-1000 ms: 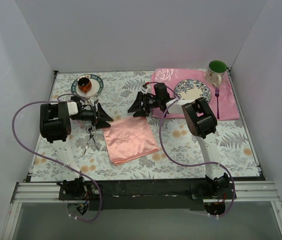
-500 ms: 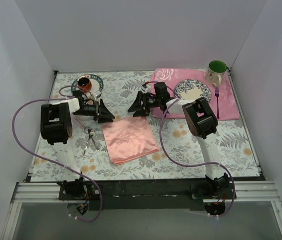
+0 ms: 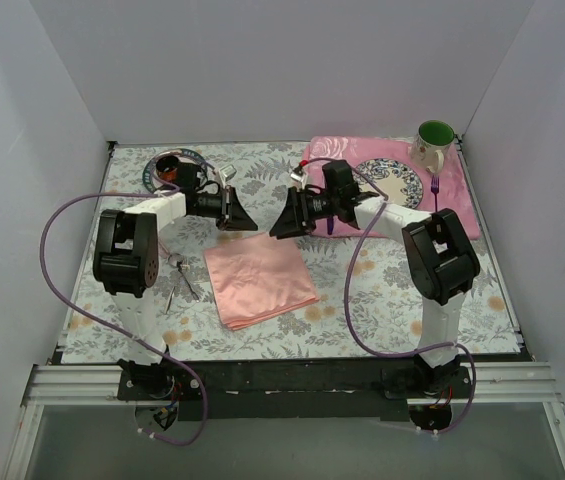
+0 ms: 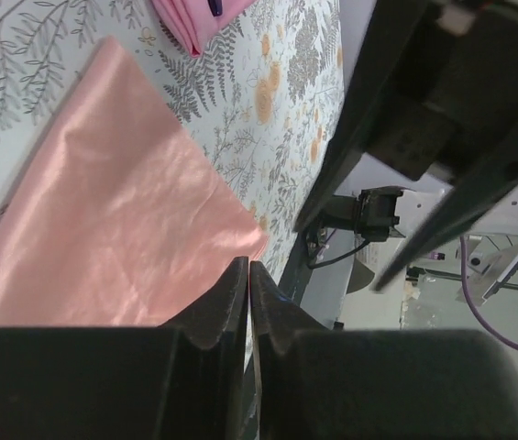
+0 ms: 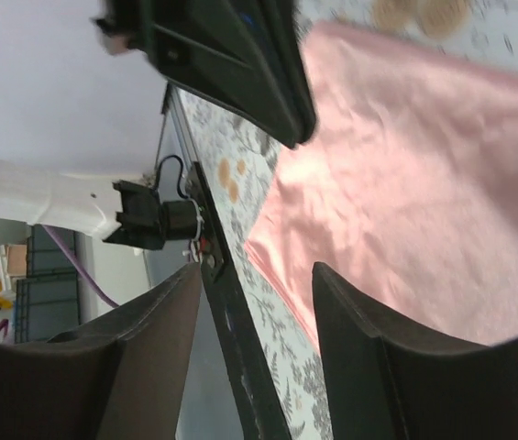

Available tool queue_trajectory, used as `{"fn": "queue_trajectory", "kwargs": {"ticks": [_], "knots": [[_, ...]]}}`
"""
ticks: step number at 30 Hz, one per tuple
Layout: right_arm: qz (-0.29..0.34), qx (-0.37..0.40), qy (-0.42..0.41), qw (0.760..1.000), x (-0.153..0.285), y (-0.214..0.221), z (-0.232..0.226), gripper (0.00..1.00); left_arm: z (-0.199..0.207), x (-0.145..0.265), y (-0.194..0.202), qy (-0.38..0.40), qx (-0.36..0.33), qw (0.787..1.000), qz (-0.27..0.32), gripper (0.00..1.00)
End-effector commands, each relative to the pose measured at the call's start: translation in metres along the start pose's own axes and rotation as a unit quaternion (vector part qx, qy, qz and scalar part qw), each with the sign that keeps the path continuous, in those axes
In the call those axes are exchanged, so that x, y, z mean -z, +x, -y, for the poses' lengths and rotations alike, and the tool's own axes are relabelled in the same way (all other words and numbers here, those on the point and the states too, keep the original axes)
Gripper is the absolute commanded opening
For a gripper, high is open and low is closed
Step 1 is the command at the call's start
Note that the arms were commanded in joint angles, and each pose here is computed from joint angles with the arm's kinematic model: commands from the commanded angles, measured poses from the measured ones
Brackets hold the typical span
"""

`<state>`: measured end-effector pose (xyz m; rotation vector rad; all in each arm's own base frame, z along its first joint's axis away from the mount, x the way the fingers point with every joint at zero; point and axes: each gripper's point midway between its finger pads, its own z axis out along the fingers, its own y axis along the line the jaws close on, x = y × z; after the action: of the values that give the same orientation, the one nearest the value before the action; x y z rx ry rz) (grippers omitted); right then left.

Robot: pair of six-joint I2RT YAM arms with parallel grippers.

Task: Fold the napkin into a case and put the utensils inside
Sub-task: Smooth out the square-folded napkin from the folded napkin.

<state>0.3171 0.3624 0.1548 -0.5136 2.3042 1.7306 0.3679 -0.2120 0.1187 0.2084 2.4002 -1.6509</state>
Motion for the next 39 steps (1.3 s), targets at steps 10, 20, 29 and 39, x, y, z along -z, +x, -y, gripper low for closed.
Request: {"fn": "queue_trajectory", "kwargs": {"ticks": [10,20,29,39], "knots": [[-0.1,-0.092,0.078,0.988,0.016,0.099,0.064,0.49,-0.025,-0.031,0.032,-0.035,0.043,0.998,-0.031,0.0],[-0.143,-0.139,0.141,0.97,0.034,0.138,0.111,0.45,-0.069,-0.039,0.046,-0.091,0.085,0.991,-0.045,0.0],[-0.157,-0.123,0.139,0.97,0.054,0.153,0.105,0.44,-0.09,-0.038,0.053,-0.122,0.104,0.986,-0.049,0.0],[-0.155,-0.046,0.04,0.986,0.036,0.129,0.032,0.45,-0.1,-0.04,0.043,-0.133,0.086,0.986,-0.059,0.0]]}}
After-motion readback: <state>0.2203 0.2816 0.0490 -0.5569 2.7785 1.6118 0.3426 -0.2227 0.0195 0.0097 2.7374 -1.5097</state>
